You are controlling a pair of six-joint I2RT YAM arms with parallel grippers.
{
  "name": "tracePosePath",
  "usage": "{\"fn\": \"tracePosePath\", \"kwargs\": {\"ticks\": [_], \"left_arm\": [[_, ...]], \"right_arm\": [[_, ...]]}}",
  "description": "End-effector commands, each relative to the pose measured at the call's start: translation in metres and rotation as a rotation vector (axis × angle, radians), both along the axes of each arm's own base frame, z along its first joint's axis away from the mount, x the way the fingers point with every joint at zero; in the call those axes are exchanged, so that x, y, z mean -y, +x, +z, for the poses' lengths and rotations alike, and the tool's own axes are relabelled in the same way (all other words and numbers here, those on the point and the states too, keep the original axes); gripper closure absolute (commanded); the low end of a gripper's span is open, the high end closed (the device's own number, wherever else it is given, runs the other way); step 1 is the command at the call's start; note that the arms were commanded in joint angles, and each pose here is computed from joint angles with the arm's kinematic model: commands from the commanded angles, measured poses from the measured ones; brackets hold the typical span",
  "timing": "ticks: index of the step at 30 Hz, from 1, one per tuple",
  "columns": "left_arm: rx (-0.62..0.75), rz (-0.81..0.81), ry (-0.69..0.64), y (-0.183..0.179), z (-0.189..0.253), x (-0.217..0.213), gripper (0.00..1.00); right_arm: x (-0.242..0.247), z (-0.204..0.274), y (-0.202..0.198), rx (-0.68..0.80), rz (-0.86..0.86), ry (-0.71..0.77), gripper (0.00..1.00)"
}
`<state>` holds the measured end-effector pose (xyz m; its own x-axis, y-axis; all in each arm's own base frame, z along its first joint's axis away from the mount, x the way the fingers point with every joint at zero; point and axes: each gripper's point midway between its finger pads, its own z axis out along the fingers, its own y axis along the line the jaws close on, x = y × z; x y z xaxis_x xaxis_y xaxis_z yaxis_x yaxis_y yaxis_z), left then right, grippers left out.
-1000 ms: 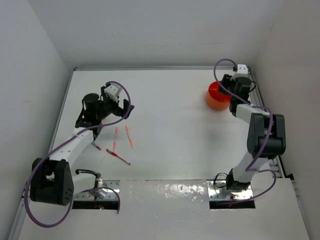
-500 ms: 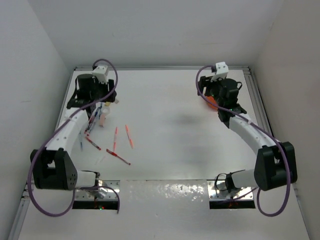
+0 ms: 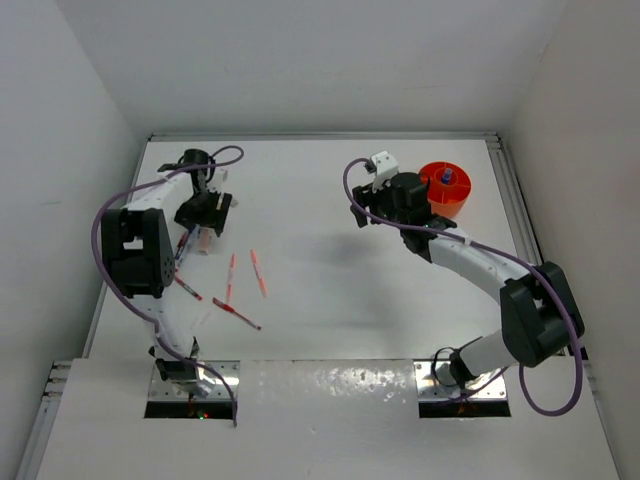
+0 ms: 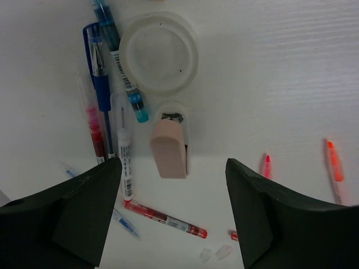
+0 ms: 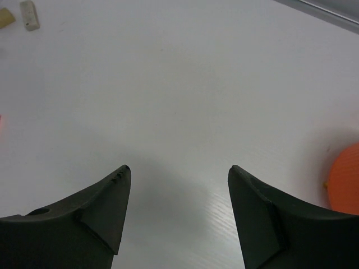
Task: Sort the stationery into containers
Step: Pick up the stapler from the center of the board, then place the stapler in the storage box.
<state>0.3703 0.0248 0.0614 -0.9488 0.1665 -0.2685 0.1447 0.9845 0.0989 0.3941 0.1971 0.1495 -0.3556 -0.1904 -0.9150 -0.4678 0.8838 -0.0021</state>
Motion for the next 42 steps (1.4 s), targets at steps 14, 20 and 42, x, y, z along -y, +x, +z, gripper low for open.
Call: {"fn": "tracePosePath", "kwargs": {"ticks": [14, 20, 42], "left_arm": [[-0.060, 0.033, 0.019, 0.001, -0.037, -0.014, 0.59], [-0.067, 0.030, -0.025, -0.004, -0.033, -0.006, 0.91], [0.631, -1.131, -0.896, -0.041, 0.189, 0.176, 1.00]], "right_arm": [[-0.009, 0.010, -0.008, 0.039, 0.021, -0.029, 0.31], [-0.013, 0.017, -0.004, 0.055, 0.032, -0.049, 0.30], [-0.100, 0.120, -0.057, 0.202, 0.740, 0.232, 0.36]]}}
